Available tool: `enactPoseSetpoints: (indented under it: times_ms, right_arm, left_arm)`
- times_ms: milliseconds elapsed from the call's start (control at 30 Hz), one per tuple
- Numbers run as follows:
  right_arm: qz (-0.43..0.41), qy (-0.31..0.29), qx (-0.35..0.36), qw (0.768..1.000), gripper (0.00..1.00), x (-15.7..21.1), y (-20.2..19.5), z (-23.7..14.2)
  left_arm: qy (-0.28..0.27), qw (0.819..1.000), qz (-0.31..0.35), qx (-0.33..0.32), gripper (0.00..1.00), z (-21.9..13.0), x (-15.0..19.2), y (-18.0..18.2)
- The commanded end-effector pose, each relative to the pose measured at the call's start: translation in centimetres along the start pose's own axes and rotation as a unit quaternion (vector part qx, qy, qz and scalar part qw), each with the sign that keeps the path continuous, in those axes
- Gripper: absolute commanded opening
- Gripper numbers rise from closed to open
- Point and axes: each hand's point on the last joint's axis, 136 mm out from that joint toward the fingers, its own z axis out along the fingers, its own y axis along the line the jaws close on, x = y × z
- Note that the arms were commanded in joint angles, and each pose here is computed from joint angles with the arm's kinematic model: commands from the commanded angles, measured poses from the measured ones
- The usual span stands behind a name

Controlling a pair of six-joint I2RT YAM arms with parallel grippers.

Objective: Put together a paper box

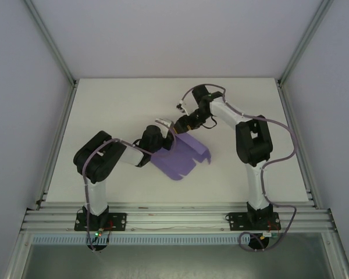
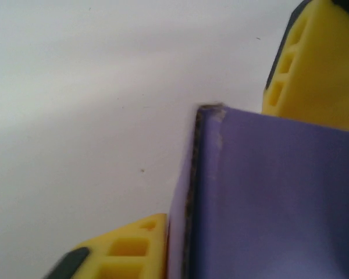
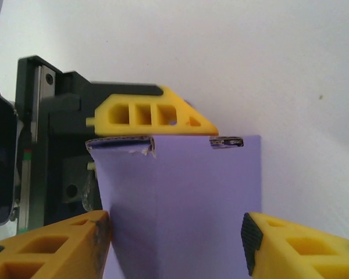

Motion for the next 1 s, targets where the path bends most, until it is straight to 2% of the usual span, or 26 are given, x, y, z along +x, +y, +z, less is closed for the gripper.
enactPoseSetpoints:
  times_ms: [0,67,200,267,367,433,567,633,733,833,967]
  right_arm:
    - [0.054,0.079,0.004,0.995,0.61,4.2,-1.5,1.3]
    - [0.063,0.076,0.005,0.995,0.61,4.2,-1.6,1.4]
    - [0.096,0.051,0.024,0.994,0.62,3.5,-2.1,1.2]
    - [0.098,0.032,0.038,0.994,0.64,2.9,-2.2,0.6]
    - [0.079,-0.037,0.081,0.993,0.82,0.7,-2.2,-2.7]
    - [0.067,-0.108,0.122,0.984,1.0,-1.1,-2.1,-6.8]
    - [0.044,-0.227,0.134,0.964,1.0,-1.8,-0.2,-14.7]
    - [0.031,-0.257,0.125,0.958,1.0,-0.7,0.8,-16.6]
    - [-0.016,-0.271,0.105,0.957,1.0,1.6,2.5,-16.5]
    - [-0.022,-0.27,0.076,0.96,1.0,3.0,3.3,-15.4]
    - [-0.023,-0.251,0.036,0.967,0.91,3.0,3.5,-14.3]
  left_arm:
    - [-0.015,0.997,-0.027,-0.065,0.0,1.0,-1.3,2.1]
    - [-0.009,0.995,-0.027,-0.093,0.0,0.9,-1.2,2.6]
    - [0.011,0.981,-0.024,-0.191,0.0,0.3,-0.2,5.1]
    - [0.013,0.984,-0.015,-0.175,0.0,0.0,-0.1,4.5]
    - [0.02,0.989,-0.03,-0.145,0.0,-0.7,-0.6,3.4]
    - [0.035,0.988,-0.041,-0.144,0.0,-1.2,-1.1,3.3]
    - [0.062,0.984,-0.077,-0.151,0.0,-2.5,-1.4,3.6]
    - [0.067,0.982,-0.109,-0.138,0.0,-3.1,-1.7,3.6]
    - [0.069,0.978,-0.162,-0.108,0.0,-3.9,-2.4,3.6]
    - [0.075,0.974,-0.2,-0.079,0.0,-4.5,-2.8,3.7]
    - [0.091,0.967,-0.235,-0.045,0.0,-5.0,-3.4,3.2]
